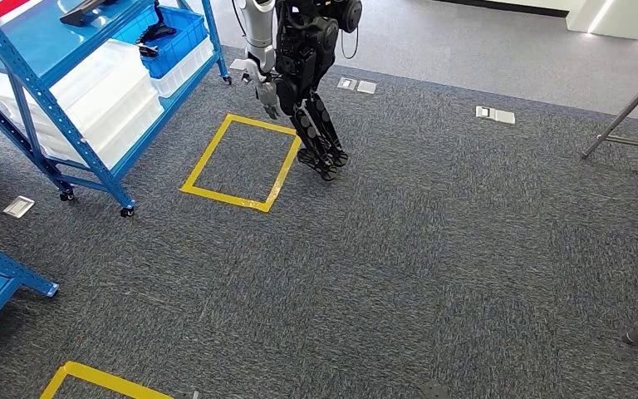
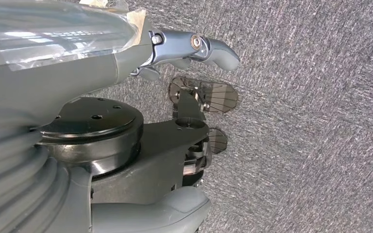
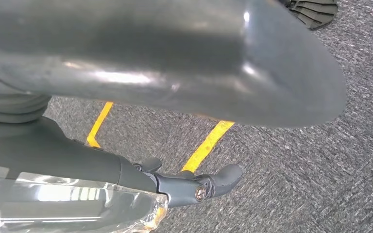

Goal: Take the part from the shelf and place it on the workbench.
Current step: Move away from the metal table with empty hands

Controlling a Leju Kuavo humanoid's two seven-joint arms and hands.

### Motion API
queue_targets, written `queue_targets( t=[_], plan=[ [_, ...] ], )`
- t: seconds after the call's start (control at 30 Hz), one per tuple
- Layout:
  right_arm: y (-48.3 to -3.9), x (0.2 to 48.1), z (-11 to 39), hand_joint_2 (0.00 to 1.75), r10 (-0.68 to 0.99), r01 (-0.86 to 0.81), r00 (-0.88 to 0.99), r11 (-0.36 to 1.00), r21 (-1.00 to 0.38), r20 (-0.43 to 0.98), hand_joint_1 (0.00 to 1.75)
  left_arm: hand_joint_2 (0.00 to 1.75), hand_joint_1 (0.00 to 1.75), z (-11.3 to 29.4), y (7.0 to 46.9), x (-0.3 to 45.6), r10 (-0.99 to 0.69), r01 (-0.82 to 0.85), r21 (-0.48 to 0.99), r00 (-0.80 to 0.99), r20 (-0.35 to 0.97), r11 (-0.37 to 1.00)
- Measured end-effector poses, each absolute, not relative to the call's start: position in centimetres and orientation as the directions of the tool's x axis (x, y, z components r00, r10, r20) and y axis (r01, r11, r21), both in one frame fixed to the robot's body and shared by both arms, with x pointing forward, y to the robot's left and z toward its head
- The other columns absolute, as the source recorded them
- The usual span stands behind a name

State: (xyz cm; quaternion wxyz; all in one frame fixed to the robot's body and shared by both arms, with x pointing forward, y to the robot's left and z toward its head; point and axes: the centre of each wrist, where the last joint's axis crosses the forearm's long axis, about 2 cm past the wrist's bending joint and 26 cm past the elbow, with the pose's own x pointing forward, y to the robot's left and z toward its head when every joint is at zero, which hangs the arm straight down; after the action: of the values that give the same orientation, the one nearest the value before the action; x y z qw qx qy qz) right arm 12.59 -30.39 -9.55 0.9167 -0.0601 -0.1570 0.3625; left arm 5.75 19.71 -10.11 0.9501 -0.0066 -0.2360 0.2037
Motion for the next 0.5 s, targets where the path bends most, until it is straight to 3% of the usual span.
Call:
queue_targets(
  t=[0.5],
  plan=[
    [-30.23, 12.56, -9.56, 0.0, 0.69, -0.656, 0.686, 0.723, -0.216, 0.228, 0.0, 1.75, 0.0, -10.14, 19.89, 5.76, 0.386, -0.377, -0.113, 0.808, 0.445, 0.919]
  ],
)
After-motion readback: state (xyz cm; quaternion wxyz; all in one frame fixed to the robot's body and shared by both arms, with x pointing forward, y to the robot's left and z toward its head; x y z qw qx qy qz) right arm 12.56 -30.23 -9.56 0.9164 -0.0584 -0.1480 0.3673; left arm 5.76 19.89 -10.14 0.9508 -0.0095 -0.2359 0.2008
